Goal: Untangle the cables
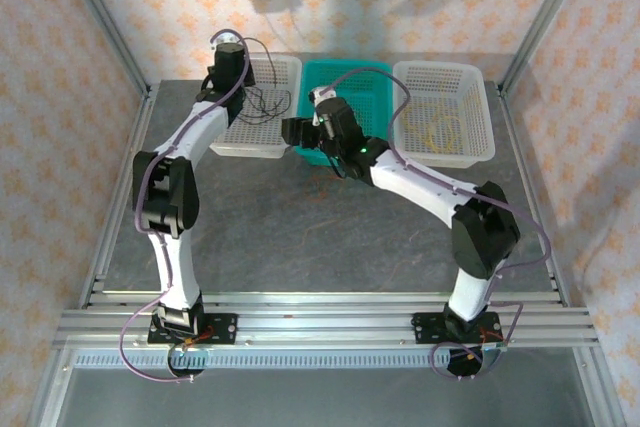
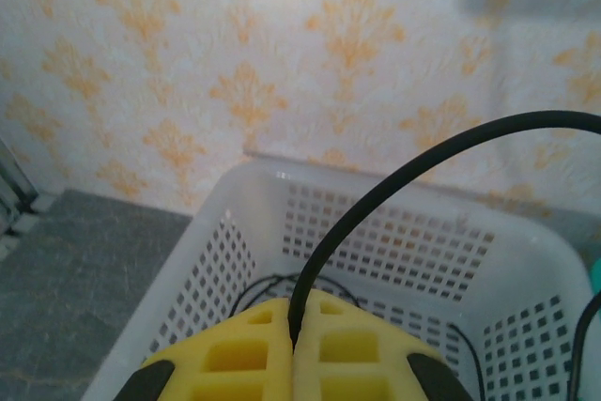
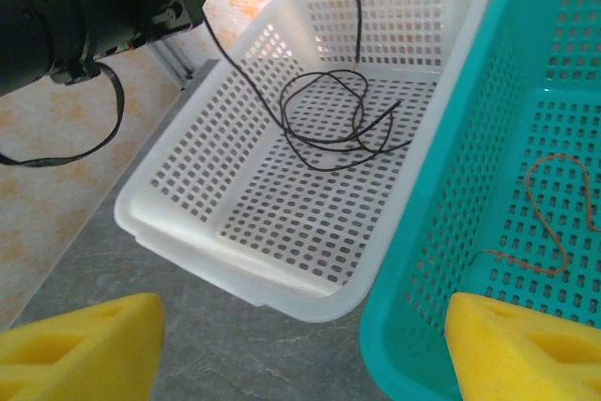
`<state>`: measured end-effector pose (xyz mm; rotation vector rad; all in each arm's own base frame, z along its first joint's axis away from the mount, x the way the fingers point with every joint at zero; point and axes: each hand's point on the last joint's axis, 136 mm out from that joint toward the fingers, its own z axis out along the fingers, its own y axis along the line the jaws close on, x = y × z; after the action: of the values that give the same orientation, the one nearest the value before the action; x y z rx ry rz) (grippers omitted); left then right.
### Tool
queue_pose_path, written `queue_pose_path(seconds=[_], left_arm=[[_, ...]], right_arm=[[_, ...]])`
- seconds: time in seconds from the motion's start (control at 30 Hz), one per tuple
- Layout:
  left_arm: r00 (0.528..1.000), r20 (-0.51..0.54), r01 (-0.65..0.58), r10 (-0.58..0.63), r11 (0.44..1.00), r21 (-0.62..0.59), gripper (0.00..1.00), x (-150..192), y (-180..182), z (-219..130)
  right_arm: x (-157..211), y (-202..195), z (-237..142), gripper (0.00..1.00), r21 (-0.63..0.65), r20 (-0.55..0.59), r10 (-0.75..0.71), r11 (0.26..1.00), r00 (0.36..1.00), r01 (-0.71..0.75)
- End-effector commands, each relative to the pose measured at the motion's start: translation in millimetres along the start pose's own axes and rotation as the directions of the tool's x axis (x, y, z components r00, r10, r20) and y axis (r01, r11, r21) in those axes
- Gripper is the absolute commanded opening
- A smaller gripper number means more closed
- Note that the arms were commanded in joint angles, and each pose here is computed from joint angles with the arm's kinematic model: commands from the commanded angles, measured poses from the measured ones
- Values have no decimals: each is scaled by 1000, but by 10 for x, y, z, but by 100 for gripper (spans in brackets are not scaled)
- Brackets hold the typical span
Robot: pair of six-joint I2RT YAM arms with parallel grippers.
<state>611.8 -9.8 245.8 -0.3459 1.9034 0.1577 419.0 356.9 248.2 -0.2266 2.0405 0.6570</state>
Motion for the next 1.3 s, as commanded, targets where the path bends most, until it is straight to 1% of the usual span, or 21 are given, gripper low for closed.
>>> queue_pose_path(seconds=[0.0, 0.07, 0.13, 0.27, 0.4, 0.67, 0.73, 0.77, 0.8, 0.83, 0.87, 0.9, 1.03, 1.1, 1.13, 1.17, 1.2, 1.27], left_arm=[[998, -41, 38, -40, 999, -32, 0, 41, 131, 78], [997, -69, 34, -36, 999, -31, 0, 135, 142, 139], [995, -100, 25, -28, 999, -31, 0, 233, 157, 201], [987, -157, 37, -40, 999, -21, 0, 417, 193, 303], [980, -193, 47, -49, 999, -12, 1, 552, 208, 370], [972, -231, 37, -33, 999, 13, 35, 685, 166, 421], [971, -237, 36, -31, 999, 19, 43, 693, 160, 415], [971, -238, 37, -31, 999, 23, 49, 684, 154, 405], [971, -238, 39, -31, 999, 28, 57, 674, 148, 390], [971, -238, 40, -30, 999, 37, 70, 662, 133, 370], [972, -234, 43, -31, 998, 46, 85, 641, 127, 337], [976, -216, 51, -38, 997, 57, 98, 594, 115, 294], [983, -168, 93, -78, 992, 86, 99, 475, 114, 69], [983, -148, 125, -109, 986, 106, 99, 405, 100, -84], [983, -136, 141, -124, 982, 123, 100, 374, 85, -163], [982, -135, 154, -135, 978, 139, 99, 417, 66, -237], [982, -106, 172, -156, 972, 158, 100, 312, 50, -397], [978, -100, 199, -185, 968, 155, 100, 336, 38, -578]], right_arm=[[-172, 6, 66, 78, 21, 59, 34, 999, 998, -35], [-157, 4, 103, 84, 21, 59, 43, 999, 997, -44], [-127, -5, 148, 87, 23, 52, 53, 998, 997, -55], [-67, -32, 207, 88, 31, 40, 73, 997, 997, -74], [0, -66, 239, 88, 46, 24, 70, 996, 997, -71], [112, -141, 252, 89, 73, -2, 58, 996, 998, -58], [143, -185, 246, 89, 93, -9, 60, 994, 998, -59], [151, -223, 231, 89, 113, -7, 66, 991, 998, -65], [153, -259, 213, 89, 131, -2, 69, 989, 998, -68], [153, -292, 188, 90, 145, 5, 71, 987, 997, -71], [166, -325, 162, 92, 159, 9, 72, 985, 997, -73], [164, -340, 133, 94, 163, 14, 70, 984, 997, -71], [207, -429, 45, 99, 221, 18, 94, 970, 995, -96], [201, -481, -26, 100, 275, 50, 109, 954, 993, -118], [215, -488, -46, 100, 288, 50, 102, 951, 994, -112], [242, -486, -65, 100, 294, 40, 89, 951, 995, -96], [290, -474, -78, 100, 293, 21, 67, 953, 998, -70], [374, -477, -130, 100, 297, -2, 40, 954, 999, -38]])
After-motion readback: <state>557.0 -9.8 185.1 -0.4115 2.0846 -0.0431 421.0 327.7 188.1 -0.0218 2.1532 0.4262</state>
